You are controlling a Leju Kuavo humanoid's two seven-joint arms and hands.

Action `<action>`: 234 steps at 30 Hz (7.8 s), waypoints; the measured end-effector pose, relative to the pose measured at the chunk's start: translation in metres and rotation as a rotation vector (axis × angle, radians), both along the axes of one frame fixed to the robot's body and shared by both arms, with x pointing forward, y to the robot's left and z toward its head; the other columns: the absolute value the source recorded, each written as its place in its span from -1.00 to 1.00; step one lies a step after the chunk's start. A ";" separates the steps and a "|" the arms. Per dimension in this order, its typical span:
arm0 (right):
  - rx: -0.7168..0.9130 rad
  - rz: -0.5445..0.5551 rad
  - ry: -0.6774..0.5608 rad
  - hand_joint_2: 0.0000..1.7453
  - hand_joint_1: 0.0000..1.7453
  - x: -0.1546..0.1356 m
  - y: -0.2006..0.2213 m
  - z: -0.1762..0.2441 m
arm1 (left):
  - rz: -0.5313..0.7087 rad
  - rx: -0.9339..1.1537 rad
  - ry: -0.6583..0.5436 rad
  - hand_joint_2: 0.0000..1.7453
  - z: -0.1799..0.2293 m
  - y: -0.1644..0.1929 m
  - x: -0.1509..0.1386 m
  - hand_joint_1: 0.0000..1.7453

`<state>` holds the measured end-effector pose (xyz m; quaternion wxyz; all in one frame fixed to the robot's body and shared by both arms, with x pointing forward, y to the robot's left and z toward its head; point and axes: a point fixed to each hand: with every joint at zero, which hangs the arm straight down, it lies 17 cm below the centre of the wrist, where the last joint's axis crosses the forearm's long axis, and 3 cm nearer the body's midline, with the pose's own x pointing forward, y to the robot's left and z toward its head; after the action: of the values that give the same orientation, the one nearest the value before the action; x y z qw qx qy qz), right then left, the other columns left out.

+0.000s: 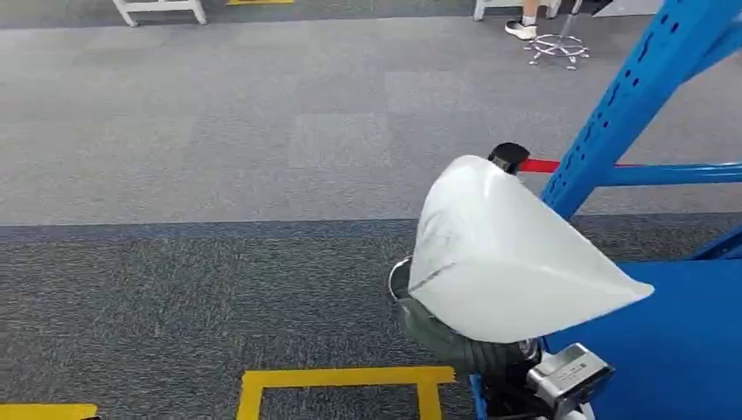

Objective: Take the parts from the cabinet and place them on the table.

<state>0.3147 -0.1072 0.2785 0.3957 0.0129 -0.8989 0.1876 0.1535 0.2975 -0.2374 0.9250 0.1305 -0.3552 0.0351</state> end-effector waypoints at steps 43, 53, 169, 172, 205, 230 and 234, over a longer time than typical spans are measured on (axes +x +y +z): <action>-0.003 -0.001 -0.002 1.00 1.00 0.001 -0.003 0.002 | -0.018 0.006 0.011 1.00 -0.002 0.001 -0.003 -1.00; -0.005 -0.005 0.004 1.00 1.00 0.001 -0.004 -0.001 | -0.019 0.003 0.005 1.00 -0.001 -0.001 0.001 -1.00; 0.038 -0.046 0.055 1.00 1.00 0.009 -0.018 -0.005 | 0.021 -0.030 0.024 1.00 -0.004 -0.006 -0.014 -1.00; 0.038 -0.048 0.048 1.00 1.00 0.010 -0.019 -0.003 | 0.020 -0.032 0.019 1.00 -0.004 -0.007 -0.011 -1.00; 0.039 -0.054 0.042 1.00 1.00 0.011 -0.023 -0.001 | 0.020 -0.032 0.017 1.00 -0.003 -0.007 -0.009 -1.00; 0.039 -0.053 0.047 1.00 1.00 0.011 -0.024 -0.003 | 0.021 -0.032 0.025 1.00 -0.004 -0.007 -0.013 -1.00; 0.040 -0.055 0.043 1.00 1.00 0.011 -0.024 -0.002 | 0.020 -0.030 0.019 1.00 -0.003 -0.006 -0.010 -1.00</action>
<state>0.3256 -0.1311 0.2765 0.4198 0.0001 -0.8937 0.1585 0.1437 0.2911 -0.2406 0.9298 0.1205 -0.3445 0.0486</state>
